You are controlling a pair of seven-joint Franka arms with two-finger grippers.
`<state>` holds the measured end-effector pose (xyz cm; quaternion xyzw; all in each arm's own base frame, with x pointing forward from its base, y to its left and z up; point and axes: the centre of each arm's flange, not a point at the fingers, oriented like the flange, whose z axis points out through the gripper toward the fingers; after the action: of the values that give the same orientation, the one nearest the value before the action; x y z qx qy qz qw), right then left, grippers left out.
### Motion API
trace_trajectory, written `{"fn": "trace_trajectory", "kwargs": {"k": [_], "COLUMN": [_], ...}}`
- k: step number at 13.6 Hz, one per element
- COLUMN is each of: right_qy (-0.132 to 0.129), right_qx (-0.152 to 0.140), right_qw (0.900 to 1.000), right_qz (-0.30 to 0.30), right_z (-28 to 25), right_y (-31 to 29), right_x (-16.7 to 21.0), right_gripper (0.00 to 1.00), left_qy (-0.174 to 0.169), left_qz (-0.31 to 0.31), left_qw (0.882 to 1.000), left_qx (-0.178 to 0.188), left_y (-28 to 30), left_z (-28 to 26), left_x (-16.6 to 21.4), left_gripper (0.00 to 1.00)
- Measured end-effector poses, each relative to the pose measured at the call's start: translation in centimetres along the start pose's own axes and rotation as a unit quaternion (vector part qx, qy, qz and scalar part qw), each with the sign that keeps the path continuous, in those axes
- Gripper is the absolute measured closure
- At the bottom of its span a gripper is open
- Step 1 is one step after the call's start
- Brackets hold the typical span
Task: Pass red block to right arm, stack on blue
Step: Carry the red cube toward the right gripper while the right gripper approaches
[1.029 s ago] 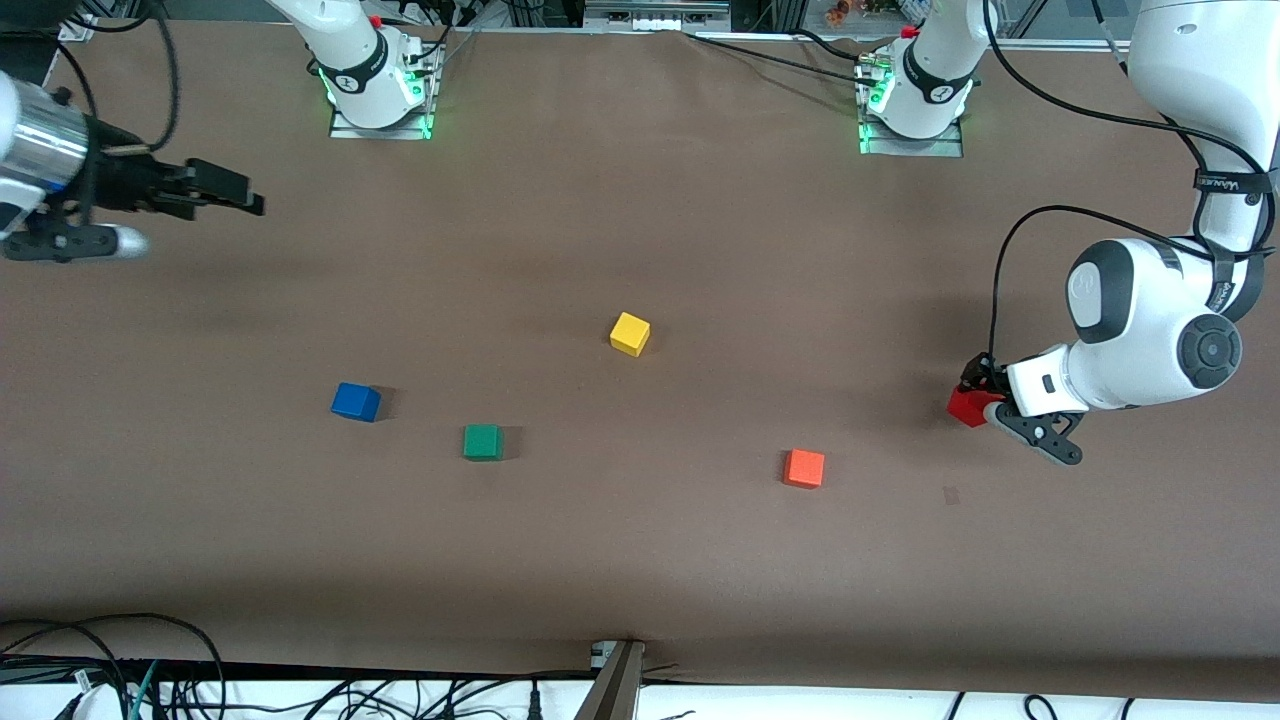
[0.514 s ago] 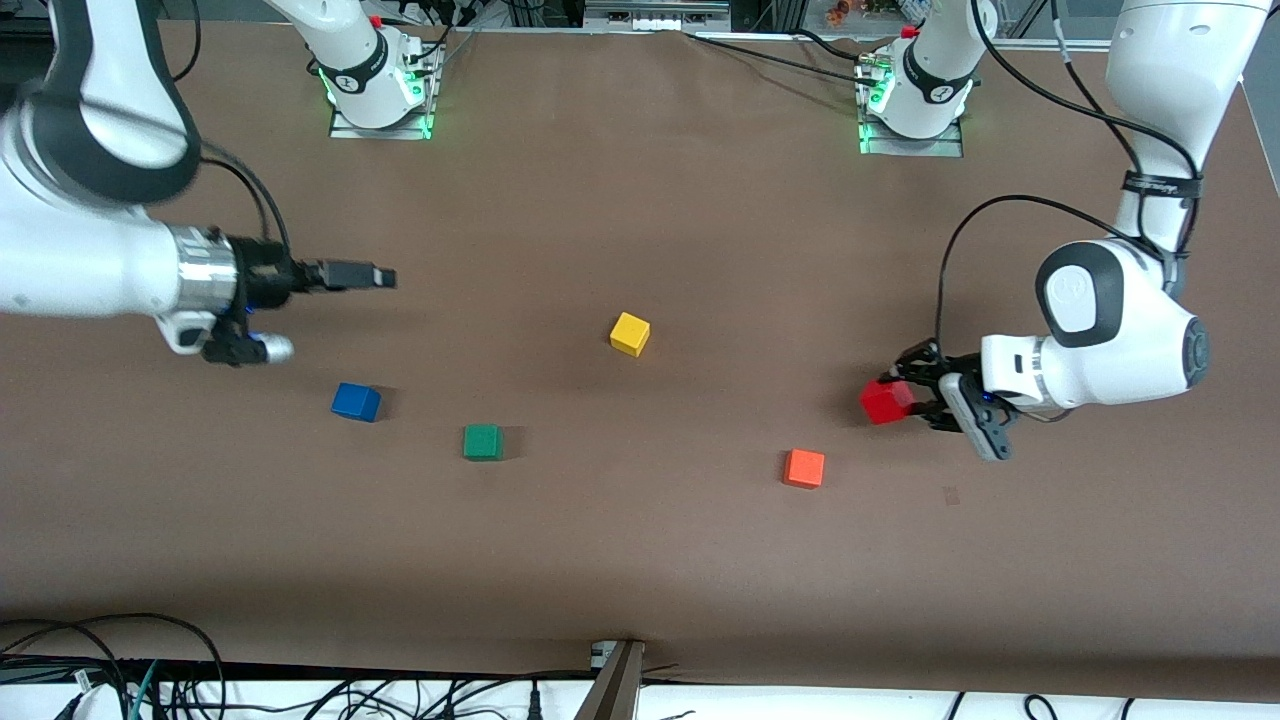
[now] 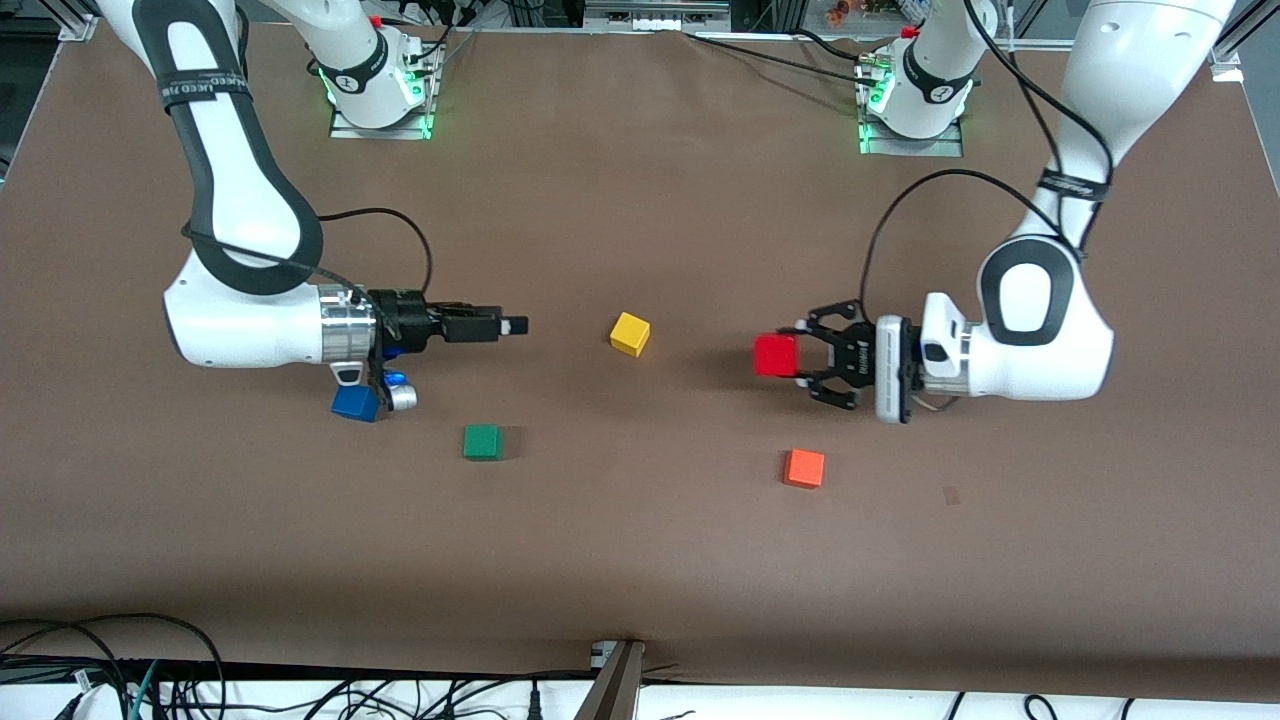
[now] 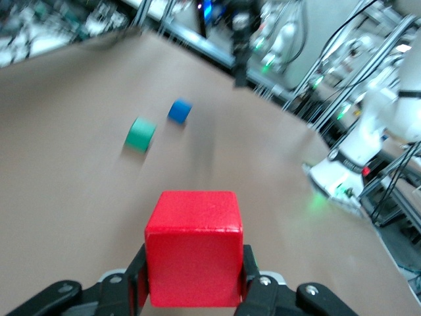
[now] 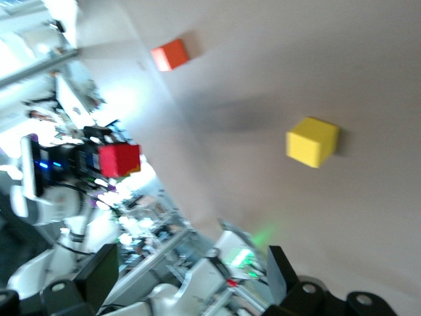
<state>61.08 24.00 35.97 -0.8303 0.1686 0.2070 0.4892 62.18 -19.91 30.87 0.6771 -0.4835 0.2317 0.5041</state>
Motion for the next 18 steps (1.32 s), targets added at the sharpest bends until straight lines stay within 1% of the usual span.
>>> {"fn": "trace_trajectory", "kwargs": {"k": [2,3,4,5,6,7,8,10,12,15,18], "right_qy": [0.002,0.003,0.007,0.013,0.02,0.031,0.041,0.048,0.049,0.054,0.05], "right_qx": [0.058,0.077,0.09,0.107,0.13,0.147,0.154,0.155,0.154,0.156,0.156], "right_qw": [0.998,0.997,0.995,0.994,0.99,0.987,0.986,0.986,0.986,0.986,0.986], "right_qz": [0.018,0.025,0.03,0.038,0.048,0.054,0.053,0.046,0.033,-0.002,-0.025], "right_z": [1.8,2.9,3.9,4.7,5.4,6.1,6.8,7.9,8.2,8.6,9.9], "right_y": [-1.3,-1.8,-2.2,-2.5,-3.0,-3.3,-3.5,-3.7,-3.8,-3.3,-3.1], "right_x": [-0.3,-0.7,-1.0,-1.2,-1.4,-1.5,-1.8,-2.2,-2.3,-2.3,-2.5], "right_gripper": [0.0,0.0,0.0,0.0,0.0,0.0,0.0,0.0,0.0,0.0,0.0], "left_qy": [0.056,0.081,0.101,0.117,0.13,0.139,0.143,0.152,0.16,0.157,0.159], "left_qz": [0.039,0.063,0.091,0.111,0.121,0.127,0.13,0.127,0.123,0.122,0.126], "left_qw": [0.998,0.995,0.991,0.987,0.984,0.982,0.981,0.98,0.979,0.98,0.979], "left_qx": [-0.018,-0.021,-0.021,-0.022,-0.024,-0.027,-0.03,-0.028,-0.026,-0.022,-0.02], "left_y": [0.4,0.5,0.5,0.5,0.5,0.6,0.8,1.0,1.2,1.3,1.3], "left_z": [3.2,4.6,5.8,6.8,7.7,8.7,9.6,10.8,11.4,11.9,12.0], "left_x": [1.4,2.3,3.4,4.3,4.9,5.2,5.4,5.8,6.0,6.0,6.1], "left_gripper": [0.44,0.44,0.44,0.44,0.44,0.44,0.44,0.44,0.44,0.44,0.44]}}
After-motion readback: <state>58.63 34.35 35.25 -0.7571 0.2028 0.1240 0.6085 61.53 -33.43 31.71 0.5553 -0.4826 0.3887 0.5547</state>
